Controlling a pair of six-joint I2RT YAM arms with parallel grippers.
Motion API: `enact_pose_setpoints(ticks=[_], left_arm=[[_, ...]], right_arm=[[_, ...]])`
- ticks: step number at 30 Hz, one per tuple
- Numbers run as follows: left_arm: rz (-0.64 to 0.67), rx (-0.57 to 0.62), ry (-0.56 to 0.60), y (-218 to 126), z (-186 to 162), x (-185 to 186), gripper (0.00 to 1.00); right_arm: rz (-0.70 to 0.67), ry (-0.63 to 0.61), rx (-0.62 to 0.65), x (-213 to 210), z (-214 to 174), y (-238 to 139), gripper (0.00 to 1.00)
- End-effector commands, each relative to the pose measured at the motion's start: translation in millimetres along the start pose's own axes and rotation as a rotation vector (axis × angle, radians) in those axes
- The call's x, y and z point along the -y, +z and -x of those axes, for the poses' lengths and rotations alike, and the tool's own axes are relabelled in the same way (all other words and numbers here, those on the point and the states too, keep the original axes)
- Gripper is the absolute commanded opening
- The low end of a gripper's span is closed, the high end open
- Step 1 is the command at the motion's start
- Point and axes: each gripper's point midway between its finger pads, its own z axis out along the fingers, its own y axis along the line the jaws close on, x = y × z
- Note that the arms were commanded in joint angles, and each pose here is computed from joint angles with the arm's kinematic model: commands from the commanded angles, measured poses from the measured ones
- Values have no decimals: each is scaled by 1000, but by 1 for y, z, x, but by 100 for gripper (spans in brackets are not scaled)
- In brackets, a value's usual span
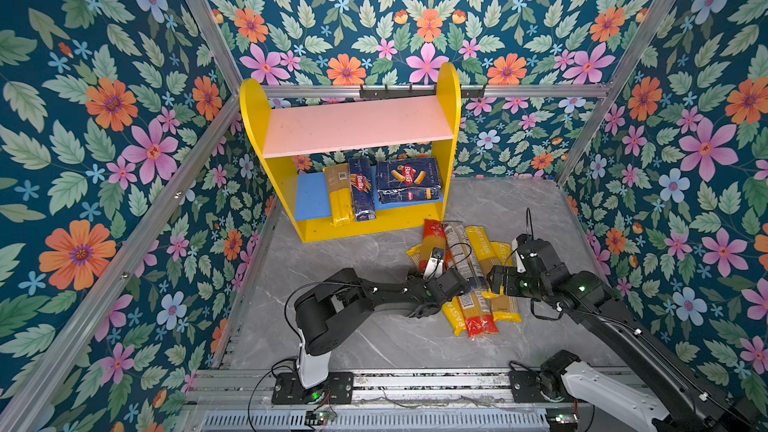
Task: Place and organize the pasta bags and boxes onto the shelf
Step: 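Lower the left gripper onto the red-banded spaghetti bag and close it, then lift the red-banded bag upright with the left gripper out of the pile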
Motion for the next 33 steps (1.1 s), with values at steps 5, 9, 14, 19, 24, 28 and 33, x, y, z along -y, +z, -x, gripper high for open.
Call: enact_pose_setpoints(ticks=[5, 9, 14, 19, 24, 28, 33], left_arm=[[41, 33, 9, 9, 5, -4, 98], [41, 34, 11, 9, 5, -5, 87], [42, 37, 12, 7, 3, -9, 64], [53, 46, 12, 1, 3, -17, 33], [75, 61, 12, -6, 7, -27, 3], [71, 68, 11, -11, 8, -34, 0], [54, 54, -5, -21, 2, -42, 0]], right_arm=[[-4, -13, 10, 0, 4, -2, 99], [-5, -15, 16, 0, 4, -6, 99], [-5, -18, 19, 0, 6, -9, 99], [-2, -22, 23, -1, 9, -12, 99], [1, -23, 33, -3, 13, -18, 99], [8, -23, 37, -5, 15, -21, 99], [13, -21, 40, -7, 18, -24, 99]])
